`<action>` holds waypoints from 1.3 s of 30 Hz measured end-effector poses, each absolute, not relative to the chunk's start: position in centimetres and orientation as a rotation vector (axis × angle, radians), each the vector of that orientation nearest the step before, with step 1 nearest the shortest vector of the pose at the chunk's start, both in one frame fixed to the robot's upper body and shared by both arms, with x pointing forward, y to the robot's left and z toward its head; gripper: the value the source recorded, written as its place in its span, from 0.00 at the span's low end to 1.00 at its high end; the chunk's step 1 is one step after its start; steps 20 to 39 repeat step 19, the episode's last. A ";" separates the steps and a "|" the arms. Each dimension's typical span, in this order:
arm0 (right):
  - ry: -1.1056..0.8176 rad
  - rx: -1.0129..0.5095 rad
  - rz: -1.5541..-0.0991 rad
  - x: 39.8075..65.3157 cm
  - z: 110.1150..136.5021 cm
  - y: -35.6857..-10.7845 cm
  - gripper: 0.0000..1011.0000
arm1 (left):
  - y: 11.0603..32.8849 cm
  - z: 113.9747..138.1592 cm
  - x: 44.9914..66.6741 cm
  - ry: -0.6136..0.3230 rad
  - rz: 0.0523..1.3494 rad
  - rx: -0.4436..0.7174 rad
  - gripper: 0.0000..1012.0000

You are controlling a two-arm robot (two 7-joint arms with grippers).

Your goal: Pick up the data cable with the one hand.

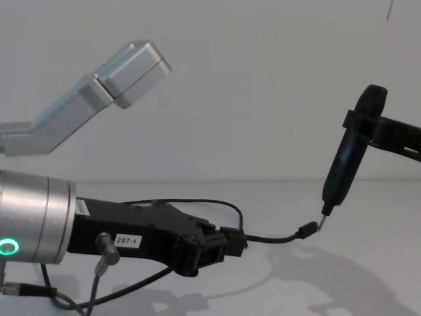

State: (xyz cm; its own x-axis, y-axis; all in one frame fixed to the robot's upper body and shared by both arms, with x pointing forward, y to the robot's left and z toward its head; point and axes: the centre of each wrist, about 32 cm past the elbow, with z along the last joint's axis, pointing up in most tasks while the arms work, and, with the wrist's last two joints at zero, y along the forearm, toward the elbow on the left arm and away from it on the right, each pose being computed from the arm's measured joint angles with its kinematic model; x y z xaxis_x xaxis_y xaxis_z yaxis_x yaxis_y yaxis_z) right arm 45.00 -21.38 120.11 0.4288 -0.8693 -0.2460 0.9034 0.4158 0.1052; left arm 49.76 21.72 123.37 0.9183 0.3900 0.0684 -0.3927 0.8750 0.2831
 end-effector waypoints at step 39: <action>0.178 0.258 -1.098 45.5 120.0 -20.9 0.28 | 21.7 123.4 49.8 -0.009 0.409 0.297 0.04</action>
